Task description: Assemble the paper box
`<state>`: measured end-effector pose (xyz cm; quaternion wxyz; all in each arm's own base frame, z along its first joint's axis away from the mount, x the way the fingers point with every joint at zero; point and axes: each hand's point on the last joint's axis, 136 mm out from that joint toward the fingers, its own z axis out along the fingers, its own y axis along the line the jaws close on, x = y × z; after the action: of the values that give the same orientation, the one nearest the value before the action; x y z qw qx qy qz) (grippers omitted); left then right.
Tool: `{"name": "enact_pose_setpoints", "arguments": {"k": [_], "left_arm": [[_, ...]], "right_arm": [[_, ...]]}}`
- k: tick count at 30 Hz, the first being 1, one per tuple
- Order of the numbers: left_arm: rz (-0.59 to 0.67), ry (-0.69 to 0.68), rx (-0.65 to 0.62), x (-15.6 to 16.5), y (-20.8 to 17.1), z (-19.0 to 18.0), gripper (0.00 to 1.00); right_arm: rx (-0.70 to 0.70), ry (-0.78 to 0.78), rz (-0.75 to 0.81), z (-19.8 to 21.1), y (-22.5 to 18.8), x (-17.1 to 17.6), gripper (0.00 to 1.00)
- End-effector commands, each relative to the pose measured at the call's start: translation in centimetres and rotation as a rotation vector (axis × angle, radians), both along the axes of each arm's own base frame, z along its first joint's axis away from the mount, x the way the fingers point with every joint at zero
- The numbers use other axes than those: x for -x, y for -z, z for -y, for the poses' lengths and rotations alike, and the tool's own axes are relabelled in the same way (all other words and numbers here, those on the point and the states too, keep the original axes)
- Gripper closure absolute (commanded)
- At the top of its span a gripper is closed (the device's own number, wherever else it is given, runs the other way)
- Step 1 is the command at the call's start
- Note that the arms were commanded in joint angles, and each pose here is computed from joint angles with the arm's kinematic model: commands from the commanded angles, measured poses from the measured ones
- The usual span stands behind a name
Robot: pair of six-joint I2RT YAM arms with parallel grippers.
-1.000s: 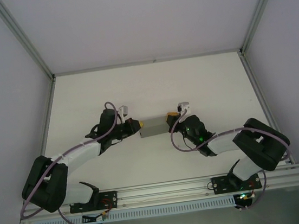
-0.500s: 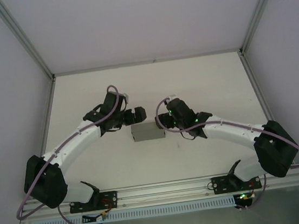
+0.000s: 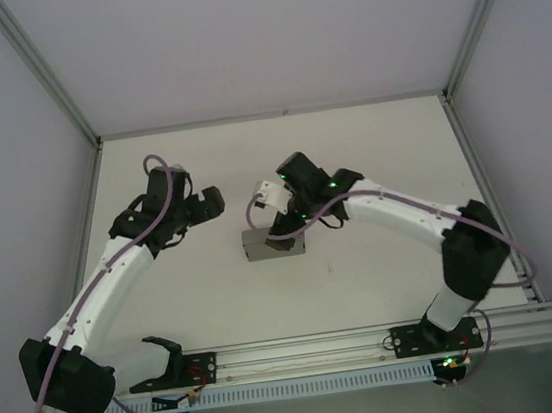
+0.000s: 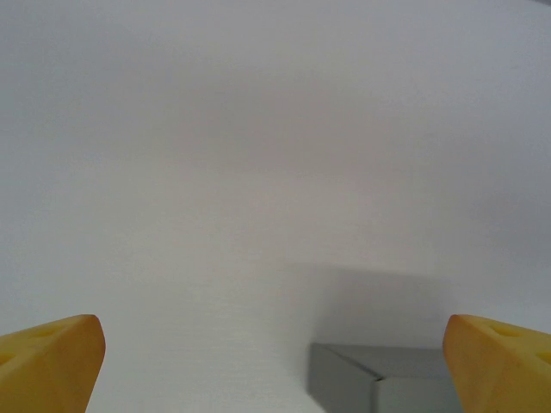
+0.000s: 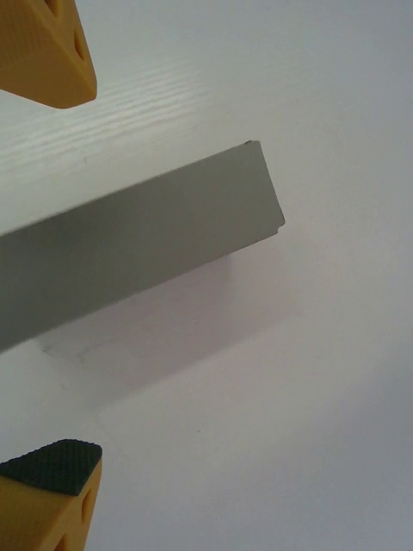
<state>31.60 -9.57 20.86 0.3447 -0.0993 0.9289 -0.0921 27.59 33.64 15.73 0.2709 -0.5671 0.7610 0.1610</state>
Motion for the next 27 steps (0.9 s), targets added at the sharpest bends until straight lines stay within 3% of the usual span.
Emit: {"name": "enact_pose_setpoints", "arguments": {"k": [1, 5, 10, 13, 18, 21, 27], "left_arm": [[-0.071, -0.058, -0.054, 1.8, 2.0, -2.2, 0.00], [-0.092, -0.080, -0.056, 2.3, 2.6, -2.9, 0.00], [-0.093, -0.097, -0.073, 2.4, 2.7, -3.4, 0.00], [-0.087, -0.103, -0.079, 2.3, 2.6, -3.6, 0.00], [-0.078, -0.106, -0.086, 2.5, 2.4, -3.8, 0.00], [-0.074, -0.119, -0.099, 2.8, 2.4, -4.3, 0.00], [-0.062, -0.162, -0.112, 2.9, 2.3, -5.0, 0.00]], "right_arm": [[0.176, -0.202, -0.014, 1.0, 2.9, 1.3, 0.00], [0.241, -0.226, -0.010, 0.5, 4.4, 0.2, 0.01], [0.330, -0.212, 0.034, 0.5, 6.3, -1.0, 0.11], [0.383, -0.196, 0.098, 0.7, 7.2, -2.0, 0.22], [0.350, -0.194, 0.179, 0.1, 6.6, -2.7, 0.39], [0.363, -0.168, 0.241, 0.4, 5.9, -3.5, 0.39], [0.464, -0.063, 0.512, 1.8, 4.8, -7.7, 0.44]]}}
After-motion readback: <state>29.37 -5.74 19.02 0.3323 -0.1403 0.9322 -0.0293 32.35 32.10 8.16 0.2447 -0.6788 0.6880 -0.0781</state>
